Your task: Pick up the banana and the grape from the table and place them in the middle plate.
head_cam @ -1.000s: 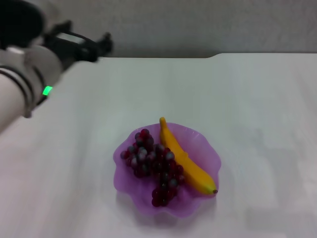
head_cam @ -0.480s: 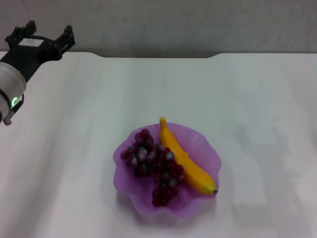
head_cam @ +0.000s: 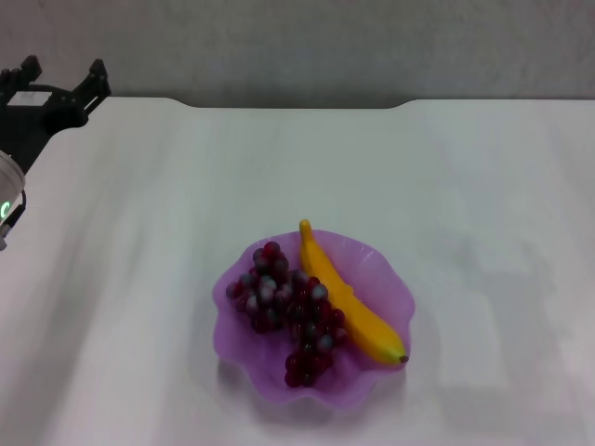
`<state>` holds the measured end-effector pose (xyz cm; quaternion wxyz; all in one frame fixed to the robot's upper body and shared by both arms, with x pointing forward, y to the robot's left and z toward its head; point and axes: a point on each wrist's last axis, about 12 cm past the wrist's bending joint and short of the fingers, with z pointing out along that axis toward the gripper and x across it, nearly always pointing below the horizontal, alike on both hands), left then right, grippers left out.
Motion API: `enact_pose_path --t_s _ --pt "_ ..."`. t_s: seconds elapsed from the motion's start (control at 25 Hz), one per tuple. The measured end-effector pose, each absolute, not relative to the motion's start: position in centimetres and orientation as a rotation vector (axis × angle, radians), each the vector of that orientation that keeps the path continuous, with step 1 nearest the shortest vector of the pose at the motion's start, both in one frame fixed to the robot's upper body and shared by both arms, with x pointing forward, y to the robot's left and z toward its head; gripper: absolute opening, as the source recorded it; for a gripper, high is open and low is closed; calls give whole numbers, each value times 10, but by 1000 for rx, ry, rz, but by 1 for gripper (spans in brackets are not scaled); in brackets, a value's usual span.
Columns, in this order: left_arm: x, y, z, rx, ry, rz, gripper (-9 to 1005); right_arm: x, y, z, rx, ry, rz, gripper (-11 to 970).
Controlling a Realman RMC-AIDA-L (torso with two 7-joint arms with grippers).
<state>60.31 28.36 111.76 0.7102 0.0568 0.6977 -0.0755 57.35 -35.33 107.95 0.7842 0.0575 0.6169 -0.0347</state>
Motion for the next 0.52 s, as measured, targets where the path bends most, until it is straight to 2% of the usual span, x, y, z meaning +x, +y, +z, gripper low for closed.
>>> enact_pose_path --t_s 0.52 --pt "607 290 1112 74 1572 -180 897 569 -355 1081 215 1275 48 877"
